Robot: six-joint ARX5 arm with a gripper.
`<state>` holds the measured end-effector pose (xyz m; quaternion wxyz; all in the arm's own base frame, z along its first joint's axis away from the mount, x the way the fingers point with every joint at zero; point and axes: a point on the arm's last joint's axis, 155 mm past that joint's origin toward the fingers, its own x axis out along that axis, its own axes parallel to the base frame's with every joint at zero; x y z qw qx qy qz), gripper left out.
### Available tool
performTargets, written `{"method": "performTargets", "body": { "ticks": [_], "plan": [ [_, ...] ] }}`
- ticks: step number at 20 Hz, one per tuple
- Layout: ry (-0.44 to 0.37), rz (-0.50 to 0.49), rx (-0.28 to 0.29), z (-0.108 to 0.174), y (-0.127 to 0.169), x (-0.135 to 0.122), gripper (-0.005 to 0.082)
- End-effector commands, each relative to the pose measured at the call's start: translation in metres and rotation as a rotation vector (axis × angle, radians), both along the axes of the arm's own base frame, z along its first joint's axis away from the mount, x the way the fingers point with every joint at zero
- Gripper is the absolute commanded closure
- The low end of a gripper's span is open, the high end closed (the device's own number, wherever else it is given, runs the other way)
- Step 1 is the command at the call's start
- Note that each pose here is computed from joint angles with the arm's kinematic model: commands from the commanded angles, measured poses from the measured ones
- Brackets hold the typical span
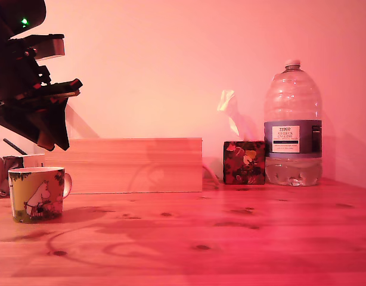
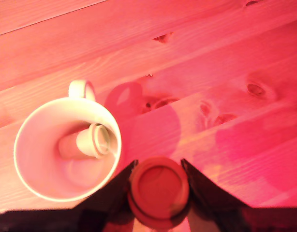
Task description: Pick up the coffee capsules from the table one by one and drop them inside the nearest coffee cup
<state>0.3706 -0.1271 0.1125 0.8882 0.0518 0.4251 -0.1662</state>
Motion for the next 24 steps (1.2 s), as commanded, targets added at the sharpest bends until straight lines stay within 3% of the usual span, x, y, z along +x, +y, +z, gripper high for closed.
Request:
{"method": "performTargets", "body": {
  "ticks": [1,10,18,24],
  "plan": [
    [-0.011,0.009,-0.006,0.001,0.002,0.000,0.0583],
    [-0.057,0.013,-0.023,0.008,0.000,0.011,0.0584],
    [-0.059,0.116,-0.019,0.009,0.041,0.021,0.0584],
    [-0.076,0.133,-0.022,0.012,0.048,0.026,0.0584]
  ]
}}
